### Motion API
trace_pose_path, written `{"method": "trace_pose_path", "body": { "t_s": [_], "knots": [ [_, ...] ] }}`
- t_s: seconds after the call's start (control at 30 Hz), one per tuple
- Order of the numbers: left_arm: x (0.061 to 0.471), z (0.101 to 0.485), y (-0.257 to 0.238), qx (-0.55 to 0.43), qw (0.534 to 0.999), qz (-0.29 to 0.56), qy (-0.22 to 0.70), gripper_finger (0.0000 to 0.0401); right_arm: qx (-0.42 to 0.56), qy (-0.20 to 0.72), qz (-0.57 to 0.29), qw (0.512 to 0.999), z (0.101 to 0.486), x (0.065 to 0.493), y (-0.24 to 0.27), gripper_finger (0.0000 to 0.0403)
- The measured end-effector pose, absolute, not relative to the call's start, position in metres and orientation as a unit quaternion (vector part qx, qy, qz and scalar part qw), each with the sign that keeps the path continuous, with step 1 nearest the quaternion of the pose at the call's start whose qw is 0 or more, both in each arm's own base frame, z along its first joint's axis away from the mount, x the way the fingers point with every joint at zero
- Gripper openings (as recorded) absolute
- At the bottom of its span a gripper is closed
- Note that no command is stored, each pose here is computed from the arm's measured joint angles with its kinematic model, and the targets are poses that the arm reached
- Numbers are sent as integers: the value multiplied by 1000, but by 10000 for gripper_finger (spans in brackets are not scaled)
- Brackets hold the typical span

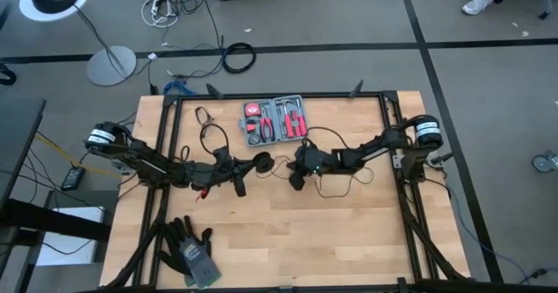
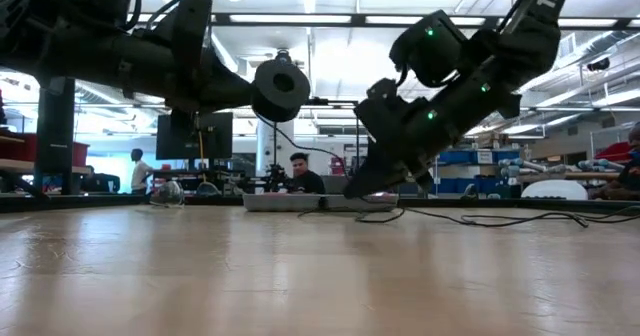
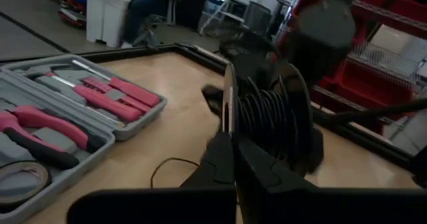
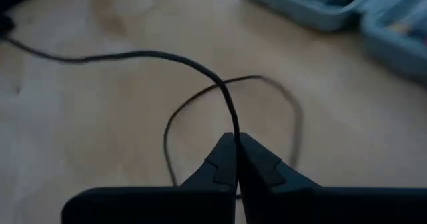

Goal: Coil cords
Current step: Coil the black wire onto the black spool

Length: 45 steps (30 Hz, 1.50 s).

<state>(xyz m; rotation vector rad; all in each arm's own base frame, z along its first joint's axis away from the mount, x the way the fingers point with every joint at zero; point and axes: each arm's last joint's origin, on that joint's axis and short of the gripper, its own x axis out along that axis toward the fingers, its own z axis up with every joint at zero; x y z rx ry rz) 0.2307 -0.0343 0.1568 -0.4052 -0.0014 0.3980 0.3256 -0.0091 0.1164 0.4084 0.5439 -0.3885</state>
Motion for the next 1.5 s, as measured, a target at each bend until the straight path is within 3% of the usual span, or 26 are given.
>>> {"method": "trace_pose_path", "body": {
  "t_s": [0.23,0.53,0.8,1.2,1.5],
  "knots": [
    [230,150,-35,-193,962,187,35,0,180,296,-225,911,144,307,-34,1],
    [230,143,-35,-193,960,191,73,0,175,261,-241,918,198,287,-47,0],
    [254,154,-40,-150,949,223,166,0,127,259,-207,935,240,325,-29,0],
    [270,172,-32,-128,934,279,183,0,70,270,-133,951,262,392,12,0],
    [274,181,-32,-158,936,287,126,0,71,315,-109,940,231,410,29,0]
  ]
}}
